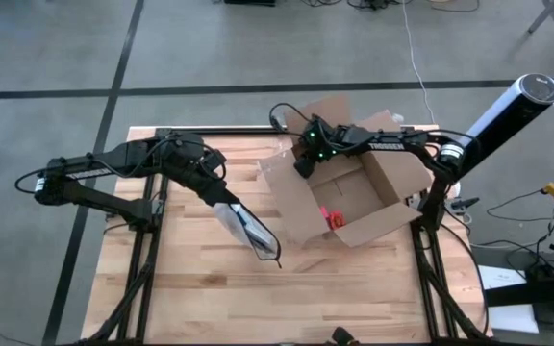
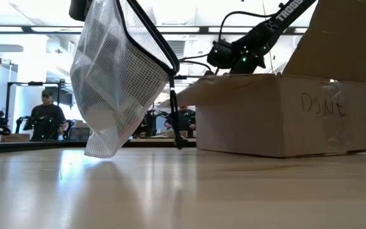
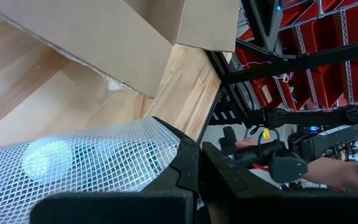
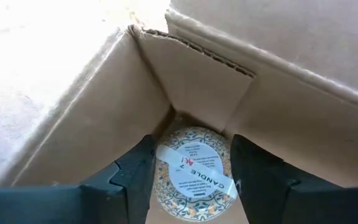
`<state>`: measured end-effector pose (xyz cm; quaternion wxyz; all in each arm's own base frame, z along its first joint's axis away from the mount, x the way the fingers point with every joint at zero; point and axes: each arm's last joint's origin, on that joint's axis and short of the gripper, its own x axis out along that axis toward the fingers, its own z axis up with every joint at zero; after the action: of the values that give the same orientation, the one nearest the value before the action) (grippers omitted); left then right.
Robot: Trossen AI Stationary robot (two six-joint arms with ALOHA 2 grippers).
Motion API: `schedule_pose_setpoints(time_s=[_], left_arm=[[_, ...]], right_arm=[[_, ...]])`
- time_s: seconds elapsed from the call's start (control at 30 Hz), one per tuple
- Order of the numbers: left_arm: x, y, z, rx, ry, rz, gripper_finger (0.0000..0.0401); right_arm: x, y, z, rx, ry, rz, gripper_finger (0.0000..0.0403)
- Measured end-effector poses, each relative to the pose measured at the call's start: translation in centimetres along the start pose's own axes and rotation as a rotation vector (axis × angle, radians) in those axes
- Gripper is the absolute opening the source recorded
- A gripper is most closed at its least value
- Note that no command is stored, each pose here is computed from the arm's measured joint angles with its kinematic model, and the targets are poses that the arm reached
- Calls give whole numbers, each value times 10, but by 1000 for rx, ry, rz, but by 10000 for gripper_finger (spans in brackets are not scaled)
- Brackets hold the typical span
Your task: Unpack boxes
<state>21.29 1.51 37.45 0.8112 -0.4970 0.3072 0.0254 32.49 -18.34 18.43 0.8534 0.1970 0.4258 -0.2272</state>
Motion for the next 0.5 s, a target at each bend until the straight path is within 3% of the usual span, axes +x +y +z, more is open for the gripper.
schedule_pose_setpoints(time_s=[0.5], left_arm=[[0, 0, 0, 16, 2, 3, 0]], right_arm=[[-21, 0, -25, -33, 304, 7, 119]])
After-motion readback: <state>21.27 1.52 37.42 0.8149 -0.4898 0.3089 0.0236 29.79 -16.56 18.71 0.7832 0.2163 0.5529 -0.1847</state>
